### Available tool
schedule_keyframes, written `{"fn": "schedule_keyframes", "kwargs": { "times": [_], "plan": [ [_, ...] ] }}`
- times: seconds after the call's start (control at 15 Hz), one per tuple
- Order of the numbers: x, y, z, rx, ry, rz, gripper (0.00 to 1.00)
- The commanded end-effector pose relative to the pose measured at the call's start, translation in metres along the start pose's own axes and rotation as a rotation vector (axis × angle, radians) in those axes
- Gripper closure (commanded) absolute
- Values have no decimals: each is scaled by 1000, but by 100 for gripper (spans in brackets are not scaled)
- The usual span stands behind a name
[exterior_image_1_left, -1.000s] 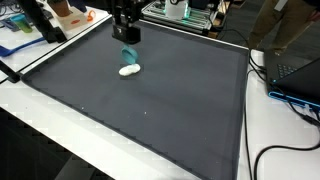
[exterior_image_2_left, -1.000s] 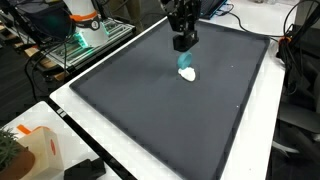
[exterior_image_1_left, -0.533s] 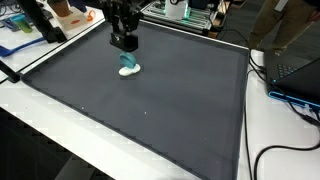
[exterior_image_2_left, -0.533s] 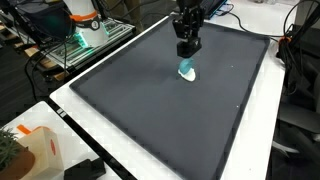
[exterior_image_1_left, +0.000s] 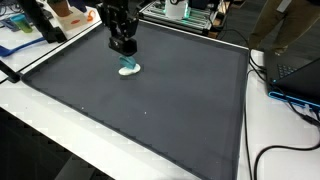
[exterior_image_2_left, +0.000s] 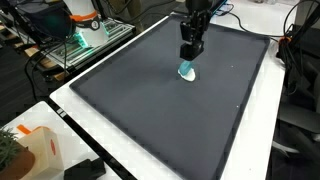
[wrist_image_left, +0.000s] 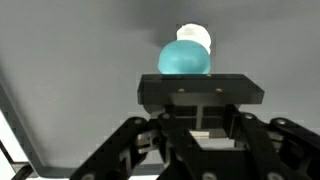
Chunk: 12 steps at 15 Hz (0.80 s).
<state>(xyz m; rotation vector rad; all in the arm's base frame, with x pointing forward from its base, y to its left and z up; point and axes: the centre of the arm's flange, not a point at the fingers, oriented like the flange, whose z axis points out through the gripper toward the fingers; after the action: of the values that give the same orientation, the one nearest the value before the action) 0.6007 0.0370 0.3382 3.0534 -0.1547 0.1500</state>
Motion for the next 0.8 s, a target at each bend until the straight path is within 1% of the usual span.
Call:
{"fn": "schedule_keyframes", "kwargs": {
  "times": [0.0, 0.6, 0.73],
  "plan": [
    [20, -4, 37, -46, -70, 1, 79],
    [56, -7, 19, -75, -116, 2, 79],
    [63, -10, 15, -80, -137, 1, 79]
  ]
}}
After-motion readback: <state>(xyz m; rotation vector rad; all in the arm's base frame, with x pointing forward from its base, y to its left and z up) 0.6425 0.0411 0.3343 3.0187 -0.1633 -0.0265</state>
